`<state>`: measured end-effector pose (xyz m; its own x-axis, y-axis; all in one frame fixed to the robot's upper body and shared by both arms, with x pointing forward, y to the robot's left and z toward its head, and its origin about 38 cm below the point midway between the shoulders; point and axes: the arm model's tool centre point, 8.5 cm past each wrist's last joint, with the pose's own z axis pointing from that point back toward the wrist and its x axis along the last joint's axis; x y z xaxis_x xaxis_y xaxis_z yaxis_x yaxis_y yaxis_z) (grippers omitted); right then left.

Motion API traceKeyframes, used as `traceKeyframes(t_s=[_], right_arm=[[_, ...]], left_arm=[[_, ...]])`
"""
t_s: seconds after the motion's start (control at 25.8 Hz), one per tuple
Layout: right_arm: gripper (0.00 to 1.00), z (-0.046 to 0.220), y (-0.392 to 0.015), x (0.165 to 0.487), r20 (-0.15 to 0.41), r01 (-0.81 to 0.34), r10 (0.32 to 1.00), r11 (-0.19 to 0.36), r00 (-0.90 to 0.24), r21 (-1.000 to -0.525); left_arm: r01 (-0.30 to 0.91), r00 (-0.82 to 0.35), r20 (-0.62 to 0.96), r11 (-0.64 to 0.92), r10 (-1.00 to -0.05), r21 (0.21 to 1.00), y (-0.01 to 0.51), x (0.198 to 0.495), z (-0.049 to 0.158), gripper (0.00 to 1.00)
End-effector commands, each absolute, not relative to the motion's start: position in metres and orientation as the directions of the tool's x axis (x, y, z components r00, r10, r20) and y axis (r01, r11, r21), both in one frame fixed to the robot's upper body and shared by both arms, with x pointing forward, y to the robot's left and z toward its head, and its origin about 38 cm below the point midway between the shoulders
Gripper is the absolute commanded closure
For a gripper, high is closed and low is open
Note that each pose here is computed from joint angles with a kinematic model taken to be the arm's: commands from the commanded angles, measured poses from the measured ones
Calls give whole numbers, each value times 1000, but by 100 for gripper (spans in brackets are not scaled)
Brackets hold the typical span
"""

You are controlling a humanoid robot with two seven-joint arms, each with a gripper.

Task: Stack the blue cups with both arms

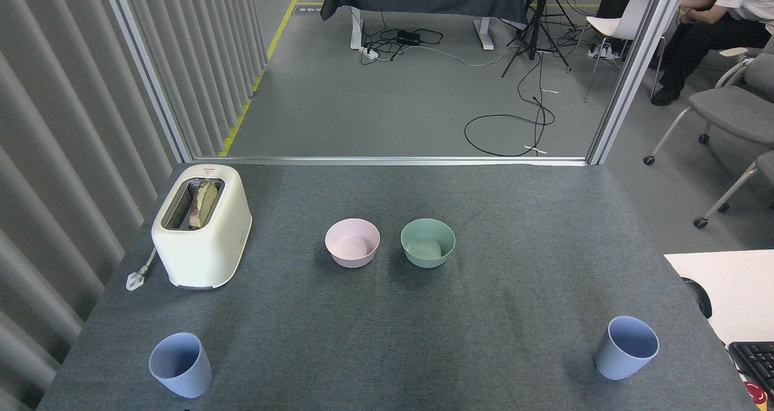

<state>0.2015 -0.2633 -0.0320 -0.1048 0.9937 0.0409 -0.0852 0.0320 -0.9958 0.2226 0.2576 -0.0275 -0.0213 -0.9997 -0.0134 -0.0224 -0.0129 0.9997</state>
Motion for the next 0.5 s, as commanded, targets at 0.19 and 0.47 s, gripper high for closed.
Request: traceKeyframes(t_s=[0.19,0.47], right_arm=[[0,-32,-262,202,43,-86,993,33,-109,-996],[0,-32,-262,202,45,-85,993,35,-110,-996]], left_arm=[[-19,-18,-16,-16,-1000,1000,258,223,-29,0],[0,132,-34,-35,-991,999,267,223,-35,0]])
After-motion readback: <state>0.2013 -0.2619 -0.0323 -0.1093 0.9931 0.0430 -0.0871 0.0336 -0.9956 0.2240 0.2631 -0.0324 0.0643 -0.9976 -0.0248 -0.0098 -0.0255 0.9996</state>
